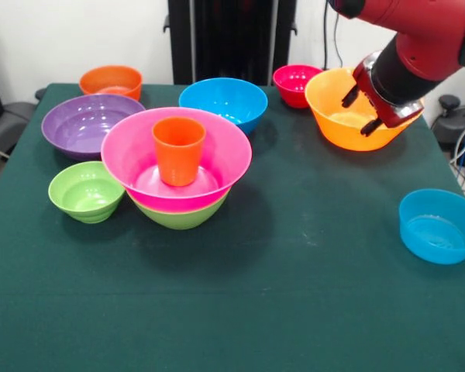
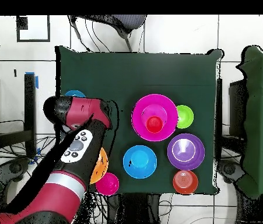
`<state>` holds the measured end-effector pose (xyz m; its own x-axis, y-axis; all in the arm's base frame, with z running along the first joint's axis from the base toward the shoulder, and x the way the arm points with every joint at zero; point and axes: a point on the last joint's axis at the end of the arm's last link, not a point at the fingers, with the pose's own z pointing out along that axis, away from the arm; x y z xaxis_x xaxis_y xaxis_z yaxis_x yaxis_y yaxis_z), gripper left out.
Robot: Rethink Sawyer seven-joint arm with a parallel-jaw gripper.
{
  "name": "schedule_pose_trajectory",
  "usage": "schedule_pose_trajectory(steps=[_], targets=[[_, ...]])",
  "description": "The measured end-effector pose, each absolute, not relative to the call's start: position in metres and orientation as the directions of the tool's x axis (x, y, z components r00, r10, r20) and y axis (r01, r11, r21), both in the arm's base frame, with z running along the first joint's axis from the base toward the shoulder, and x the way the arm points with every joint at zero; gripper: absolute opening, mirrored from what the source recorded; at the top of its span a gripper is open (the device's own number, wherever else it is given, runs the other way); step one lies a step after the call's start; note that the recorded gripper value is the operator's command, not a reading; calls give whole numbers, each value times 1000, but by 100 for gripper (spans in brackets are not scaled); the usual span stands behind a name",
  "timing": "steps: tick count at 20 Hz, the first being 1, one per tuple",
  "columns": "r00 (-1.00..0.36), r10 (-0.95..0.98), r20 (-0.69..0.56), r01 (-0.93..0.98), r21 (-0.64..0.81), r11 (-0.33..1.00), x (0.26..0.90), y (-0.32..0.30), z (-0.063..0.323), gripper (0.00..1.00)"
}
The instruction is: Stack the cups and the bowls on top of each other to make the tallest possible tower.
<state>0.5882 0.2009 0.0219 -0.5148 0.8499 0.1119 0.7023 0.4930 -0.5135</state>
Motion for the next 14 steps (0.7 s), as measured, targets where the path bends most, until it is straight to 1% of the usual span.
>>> schedule_pose_trajectory(steps=[4,9,14], targets=[[-495,860,123,718,-500,484,594,193,32,100],[-460,878,132,743,-484,462,605,178,58,100],[-451,882,134,755,-469,458,604,177,78,100]])
